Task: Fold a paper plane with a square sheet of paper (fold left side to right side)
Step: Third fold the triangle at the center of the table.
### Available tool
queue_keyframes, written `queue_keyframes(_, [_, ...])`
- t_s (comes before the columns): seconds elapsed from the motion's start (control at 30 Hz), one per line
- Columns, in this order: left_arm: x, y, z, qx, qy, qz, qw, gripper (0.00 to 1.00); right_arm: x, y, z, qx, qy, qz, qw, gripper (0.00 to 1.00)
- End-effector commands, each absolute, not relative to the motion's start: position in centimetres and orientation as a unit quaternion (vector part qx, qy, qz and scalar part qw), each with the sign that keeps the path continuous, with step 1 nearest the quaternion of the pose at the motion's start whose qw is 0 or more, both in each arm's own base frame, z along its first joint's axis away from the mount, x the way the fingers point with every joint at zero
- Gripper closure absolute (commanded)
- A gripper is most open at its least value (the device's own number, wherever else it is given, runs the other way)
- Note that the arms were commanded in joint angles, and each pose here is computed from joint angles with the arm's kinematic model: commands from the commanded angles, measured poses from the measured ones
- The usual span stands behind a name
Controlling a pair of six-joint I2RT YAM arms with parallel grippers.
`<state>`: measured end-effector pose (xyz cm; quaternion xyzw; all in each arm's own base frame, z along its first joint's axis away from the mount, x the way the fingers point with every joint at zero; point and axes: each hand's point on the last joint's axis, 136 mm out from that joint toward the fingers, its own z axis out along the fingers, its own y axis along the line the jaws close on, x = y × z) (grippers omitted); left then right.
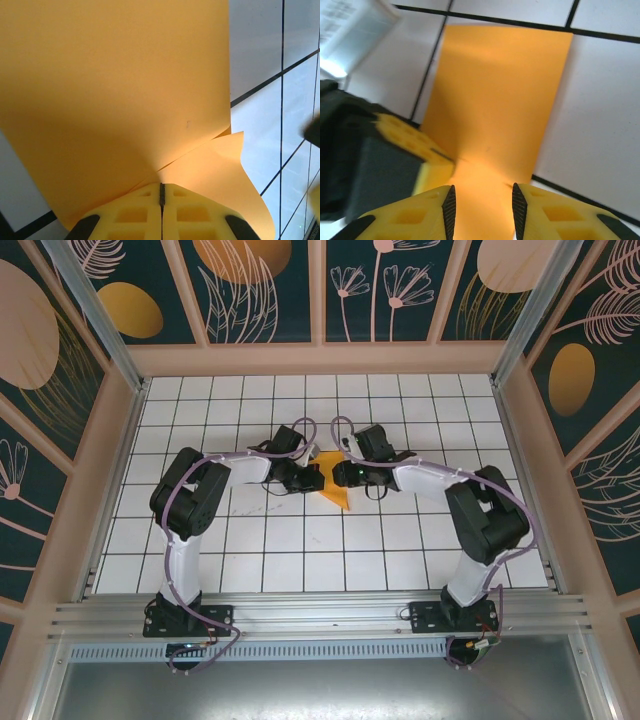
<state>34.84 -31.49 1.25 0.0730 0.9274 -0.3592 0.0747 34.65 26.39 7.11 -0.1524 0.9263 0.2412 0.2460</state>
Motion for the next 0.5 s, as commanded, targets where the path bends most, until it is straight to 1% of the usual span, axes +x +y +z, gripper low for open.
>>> queue_keyframes(0.0, [32.8, -28.5, -4.4, 0.052, 0.96, -0.275, 0.034, 0.92, 32.1, 27.2, 9.1, -0.153, 0.923, 0.292, 0.2, 0.72])
queue_keyframes(0.03, [32.8, -28.5, -4.4, 0.052, 0.96, -0.275, 0.034, 0.92, 31.2, 27.5, 8.9, -0.15, 0.922, 0.309, 0.177, 0.78])
queue_keyframes(0.17, [33.0, -28.5, -4.2, 0.052, 0.959, -0.276, 0.037, 0.92, 28.4, 27.9, 6.5, -0.128, 0.928, 0.339, 0.089, 0.9])
queue_keyframes(0.47, [33.1, -28.6, -4.0, 0.053, 0.959, -0.274, 0.04, 0.92, 27.9, 27.5, 3.7, -0.12, 0.938, 0.32, 0.055, 0.92])
